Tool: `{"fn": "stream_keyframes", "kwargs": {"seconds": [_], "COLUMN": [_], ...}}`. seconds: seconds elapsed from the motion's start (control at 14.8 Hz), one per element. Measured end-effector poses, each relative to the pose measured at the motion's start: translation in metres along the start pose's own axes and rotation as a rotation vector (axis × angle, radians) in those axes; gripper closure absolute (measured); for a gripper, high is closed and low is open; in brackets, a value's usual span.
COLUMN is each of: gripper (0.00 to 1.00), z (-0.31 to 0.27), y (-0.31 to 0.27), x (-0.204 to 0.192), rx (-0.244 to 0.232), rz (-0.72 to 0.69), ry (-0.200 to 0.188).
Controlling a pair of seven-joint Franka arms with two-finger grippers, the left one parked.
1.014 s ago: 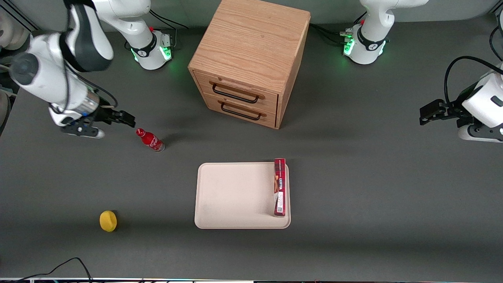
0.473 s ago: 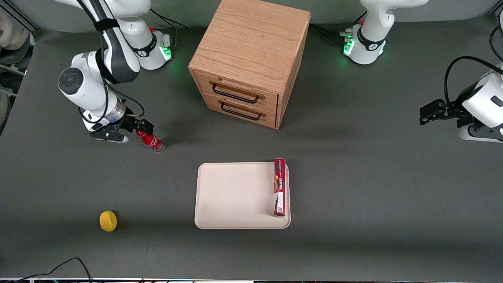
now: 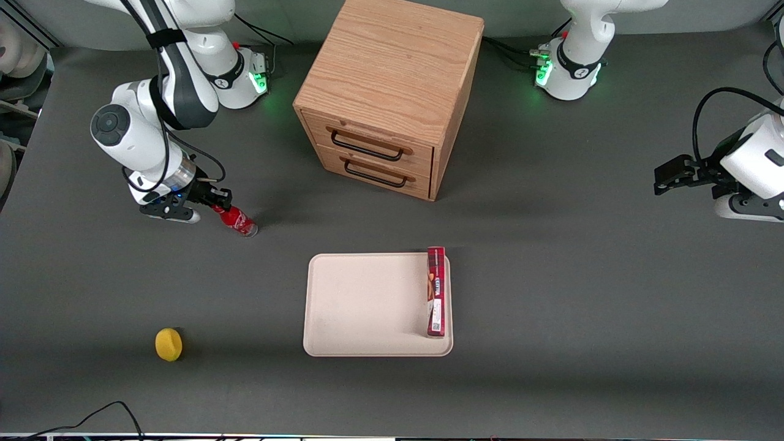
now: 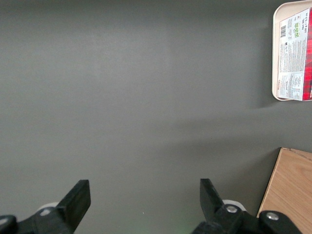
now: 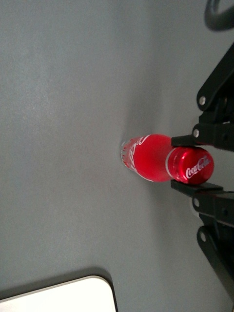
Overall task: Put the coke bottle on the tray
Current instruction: 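Lift the bottle and carry it toward the cream tray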
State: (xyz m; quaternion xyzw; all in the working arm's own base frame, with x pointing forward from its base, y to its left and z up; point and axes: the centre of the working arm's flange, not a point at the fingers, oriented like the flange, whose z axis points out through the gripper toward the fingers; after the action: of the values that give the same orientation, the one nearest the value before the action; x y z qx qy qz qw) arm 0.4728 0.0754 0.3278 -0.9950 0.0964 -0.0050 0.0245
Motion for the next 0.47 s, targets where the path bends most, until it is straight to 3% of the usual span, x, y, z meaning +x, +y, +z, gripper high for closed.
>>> {"fn": "stream_keyframes", "kwargs": {"seconds": [0.14, 0.27, 0.47], "gripper": [0.69, 0.69, 0.69], "z": [-0.011, -0.046, -0.156], "y": [-0.006, -0.01, -0.022], "x": [0.001, 0.007, 0.027], "rx": [0.002, -0.009, -0.046], "rz": [-0.011, -0.02, -0.043], "ry": [0.012, -0.006, -0.029]}}
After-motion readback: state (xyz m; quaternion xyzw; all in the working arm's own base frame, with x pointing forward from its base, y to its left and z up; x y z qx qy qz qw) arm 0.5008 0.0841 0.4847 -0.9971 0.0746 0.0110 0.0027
